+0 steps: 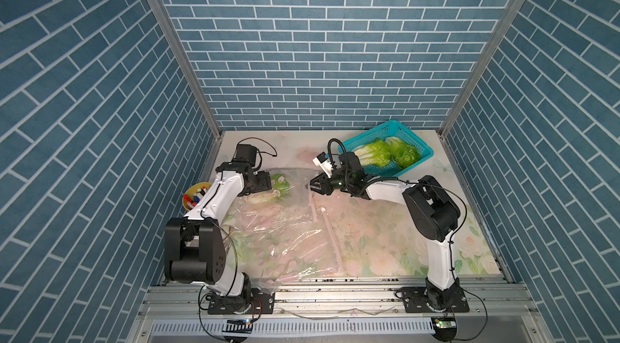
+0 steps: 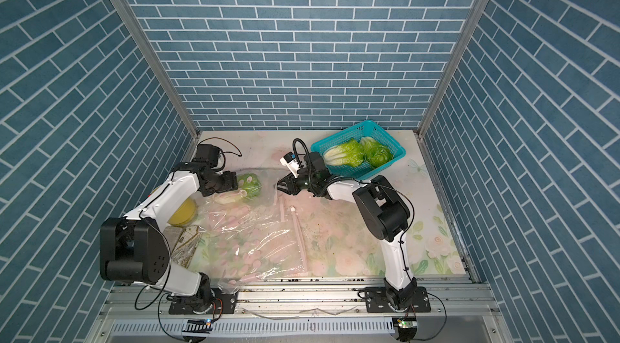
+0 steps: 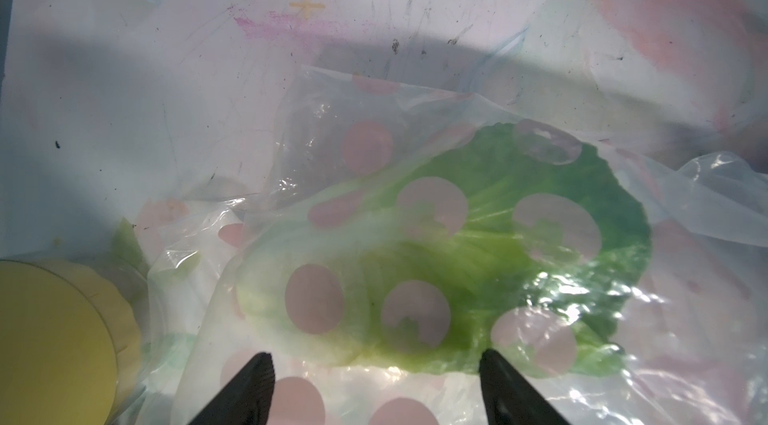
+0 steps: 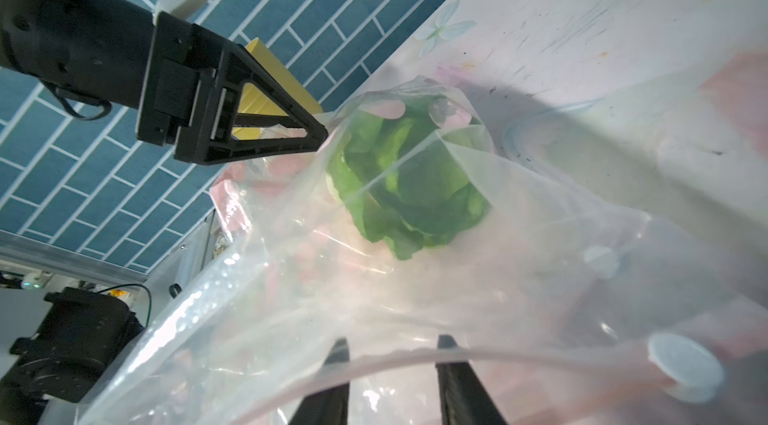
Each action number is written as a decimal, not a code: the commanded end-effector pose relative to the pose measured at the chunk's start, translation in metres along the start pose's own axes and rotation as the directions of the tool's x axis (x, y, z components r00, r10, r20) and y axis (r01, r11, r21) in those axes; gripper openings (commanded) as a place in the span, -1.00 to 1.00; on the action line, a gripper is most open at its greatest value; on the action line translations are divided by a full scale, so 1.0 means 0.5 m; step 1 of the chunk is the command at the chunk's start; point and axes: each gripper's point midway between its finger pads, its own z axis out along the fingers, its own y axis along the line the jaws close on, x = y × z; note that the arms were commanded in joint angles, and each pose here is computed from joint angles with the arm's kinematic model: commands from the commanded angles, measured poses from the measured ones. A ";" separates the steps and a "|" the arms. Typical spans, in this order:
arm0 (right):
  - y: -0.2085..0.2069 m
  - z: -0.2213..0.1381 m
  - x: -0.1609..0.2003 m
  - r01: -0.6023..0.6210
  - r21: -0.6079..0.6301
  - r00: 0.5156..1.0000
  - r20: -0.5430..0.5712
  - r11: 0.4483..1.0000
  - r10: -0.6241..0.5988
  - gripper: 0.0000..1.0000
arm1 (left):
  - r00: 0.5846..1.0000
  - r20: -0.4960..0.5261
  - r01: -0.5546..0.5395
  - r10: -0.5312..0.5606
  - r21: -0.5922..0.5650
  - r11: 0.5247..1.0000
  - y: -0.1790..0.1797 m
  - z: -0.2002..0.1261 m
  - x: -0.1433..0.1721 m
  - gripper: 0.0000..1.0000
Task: Open the zip-top bag and take out the chinese cabbages
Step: Pick up the Chinese cabbage from the zipper food storage bag.
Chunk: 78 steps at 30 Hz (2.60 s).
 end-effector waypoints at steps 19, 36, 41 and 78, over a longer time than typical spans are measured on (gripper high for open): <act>-0.014 0.076 0.002 0.072 -0.060 0.997 -0.002 0.996 -0.073 0.24 | 0.976 -0.004 0.211 -0.216 -0.197 0.958 0.108 0.007 0.026 0.50; 0.002 0.104 -0.005 0.333 -0.135 0.942 0.100 0.933 -0.321 0.28 | 0.987 -0.032 0.157 -0.160 -0.064 0.985 0.065 0.116 -0.039 0.39; -0.003 0.115 -0.003 0.340 -0.152 0.940 0.072 0.928 -0.333 0.28 | 0.990 -0.035 0.135 -0.136 -0.027 0.990 0.050 0.137 -0.028 0.33; -0.076 0.158 -0.014 0.188 -0.050 0.980 -0.049 0.981 -0.190 0.51 | 1.000 -0.017 -0.022 0.021 -0.036 0.999 -0.001 0.148 -0.023 0.28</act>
